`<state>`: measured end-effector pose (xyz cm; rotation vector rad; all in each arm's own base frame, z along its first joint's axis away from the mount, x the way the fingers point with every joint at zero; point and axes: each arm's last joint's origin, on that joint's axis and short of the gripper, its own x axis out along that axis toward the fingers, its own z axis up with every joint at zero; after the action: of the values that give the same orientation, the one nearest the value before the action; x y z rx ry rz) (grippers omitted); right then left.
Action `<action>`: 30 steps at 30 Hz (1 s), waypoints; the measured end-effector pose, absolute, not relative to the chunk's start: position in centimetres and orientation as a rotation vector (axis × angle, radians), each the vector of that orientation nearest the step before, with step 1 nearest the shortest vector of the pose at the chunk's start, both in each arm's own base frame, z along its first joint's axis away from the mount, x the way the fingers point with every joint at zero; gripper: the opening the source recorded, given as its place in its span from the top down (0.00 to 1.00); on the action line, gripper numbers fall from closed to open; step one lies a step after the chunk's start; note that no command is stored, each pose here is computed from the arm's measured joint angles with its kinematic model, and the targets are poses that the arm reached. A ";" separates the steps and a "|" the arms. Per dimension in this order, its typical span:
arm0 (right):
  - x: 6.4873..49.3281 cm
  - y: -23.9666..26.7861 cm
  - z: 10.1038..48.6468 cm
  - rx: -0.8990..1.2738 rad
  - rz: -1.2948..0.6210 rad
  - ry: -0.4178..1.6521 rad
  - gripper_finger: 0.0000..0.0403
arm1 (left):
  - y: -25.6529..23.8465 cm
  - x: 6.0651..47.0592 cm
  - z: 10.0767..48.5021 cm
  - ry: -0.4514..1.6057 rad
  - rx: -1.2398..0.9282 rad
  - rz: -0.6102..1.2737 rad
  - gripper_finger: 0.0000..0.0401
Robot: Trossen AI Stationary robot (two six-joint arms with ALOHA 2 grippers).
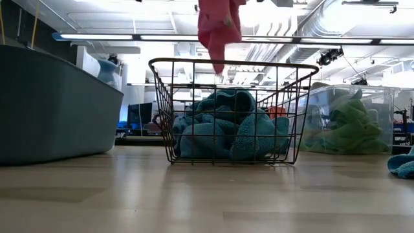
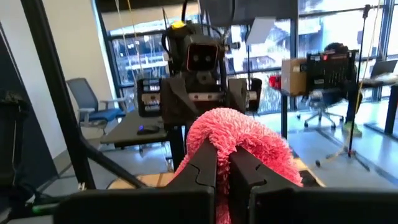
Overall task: Sort microfiber towel by color & place in baskets
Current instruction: Put the bottom pink towel into the blue bin
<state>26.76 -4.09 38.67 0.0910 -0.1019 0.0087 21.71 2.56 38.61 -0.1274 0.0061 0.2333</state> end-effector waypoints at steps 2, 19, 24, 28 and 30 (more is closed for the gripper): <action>26.9 -4.1 38.7 0.086 0.015 -0.115 1.00 | 2.7 22.4 39.1 0.005 -0.149 0.208 0.37; 27.9 -3.1 38.5 0.055 0.170 -0.141 1.00 | 3.8 28.3 38.5 0.102 -0.158 0.076 0.32; 27.8 -3.2 38.8 0.043 0.167 -0.177 1.00 | 3.4 29.0 38.5 0.084 -0.240 -0.094 0.32; 27.7 -3.3 39.1 0.038 0.161 -0.201 1.00 | 3.4 29.6 38.7 0.027 -0.237 -0.131 0.32; 27.7 -3.3 39.1 0.037 0.162 -0.209 1.00 | 3.5 30.1 38.5 0.014 -0.239 -0.134 0.32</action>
<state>27.69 -3.32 39.12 0.0373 -0.2087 0.1616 30.09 3.46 38.54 -0.2390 0.0136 -0.1336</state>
